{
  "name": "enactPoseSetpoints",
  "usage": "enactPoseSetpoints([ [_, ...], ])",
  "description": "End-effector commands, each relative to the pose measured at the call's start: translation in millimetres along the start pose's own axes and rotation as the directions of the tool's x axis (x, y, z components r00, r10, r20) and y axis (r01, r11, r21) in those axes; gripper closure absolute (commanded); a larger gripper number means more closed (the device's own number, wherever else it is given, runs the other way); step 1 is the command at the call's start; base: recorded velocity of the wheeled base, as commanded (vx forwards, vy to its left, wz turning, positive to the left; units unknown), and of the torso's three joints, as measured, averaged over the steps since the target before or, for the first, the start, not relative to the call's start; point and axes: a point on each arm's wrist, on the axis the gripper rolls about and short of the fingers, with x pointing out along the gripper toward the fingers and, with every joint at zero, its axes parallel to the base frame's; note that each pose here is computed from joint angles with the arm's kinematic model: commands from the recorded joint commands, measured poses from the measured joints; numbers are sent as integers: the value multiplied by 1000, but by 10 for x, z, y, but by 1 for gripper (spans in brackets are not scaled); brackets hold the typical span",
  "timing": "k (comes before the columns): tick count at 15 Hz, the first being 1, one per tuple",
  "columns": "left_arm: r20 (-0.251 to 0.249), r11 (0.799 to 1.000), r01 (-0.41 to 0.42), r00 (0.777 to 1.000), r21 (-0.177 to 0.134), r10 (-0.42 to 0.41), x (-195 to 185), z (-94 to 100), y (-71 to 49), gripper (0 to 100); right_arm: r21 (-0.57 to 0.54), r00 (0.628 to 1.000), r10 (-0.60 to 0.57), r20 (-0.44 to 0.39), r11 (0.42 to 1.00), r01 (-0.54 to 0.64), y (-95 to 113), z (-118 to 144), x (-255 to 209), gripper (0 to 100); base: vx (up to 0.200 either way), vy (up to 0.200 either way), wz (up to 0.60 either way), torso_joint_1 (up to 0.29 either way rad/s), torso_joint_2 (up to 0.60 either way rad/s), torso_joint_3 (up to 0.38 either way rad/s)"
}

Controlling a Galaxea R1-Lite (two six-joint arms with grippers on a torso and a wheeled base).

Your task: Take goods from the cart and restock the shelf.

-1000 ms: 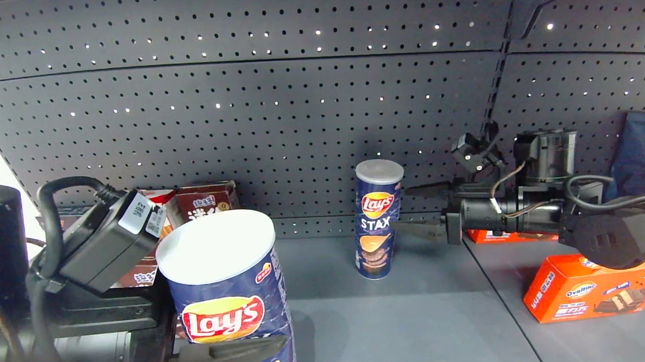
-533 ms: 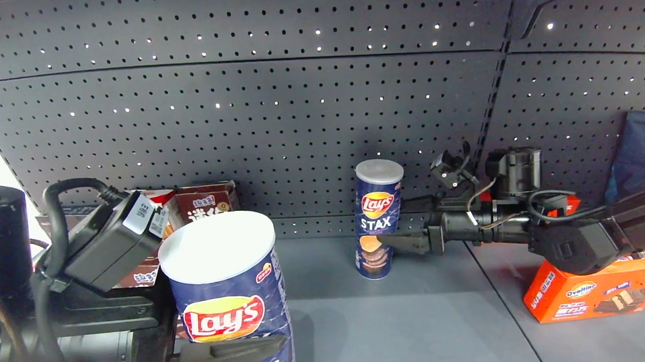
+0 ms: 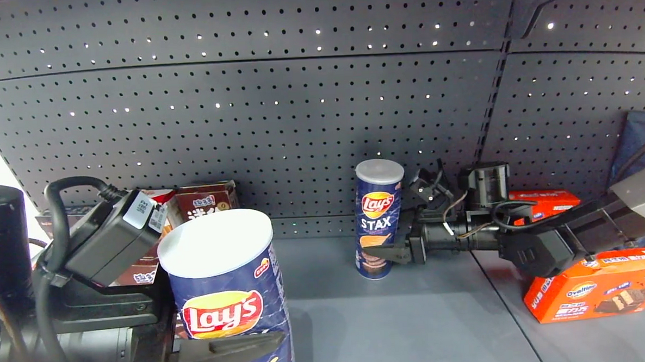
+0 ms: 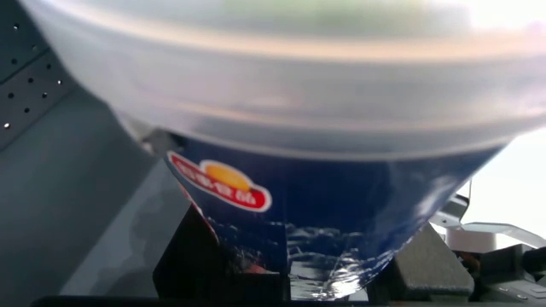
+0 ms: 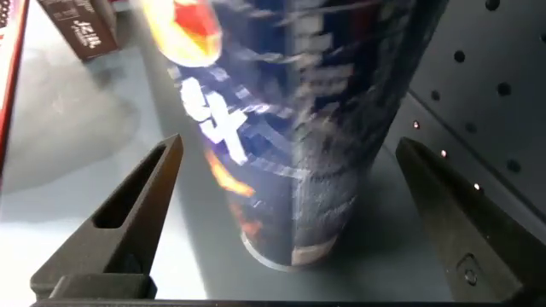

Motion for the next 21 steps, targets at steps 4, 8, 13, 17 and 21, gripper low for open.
enactPoseSetpoints([
  [4,-1,1000,-1,1000,-1,1,-5,-11,-5,100,10,1000,3,-13,1000,-3,-79,-91,127,0,0,0,0,0,0,0],
  [8,-4,1000,-3,1000,-3,3,-6,-17,-3,100,-8,999,43,9,999,-43,-71,-87,201,100,0,0,0,0,0,0],
  [13,-6,1000,-2,1000,-5,2,-6,-26,-3,100,-15,998,57,12,998,-57,4,-60,212,100,0,0,0,0,0,0],
  [17,-6,1000,-2,1000,-5,2,-6,-26,-3,100,-28,999,41,30,999,-40,249,154,64,100,0,0,0,0,0,0],
  [21,-5,1000,-2,1000,-4,2,-9,-24,-5,100,-3,999,38,33,999,-38,749,300,-206,100,0,0,0,0,0,0],
])
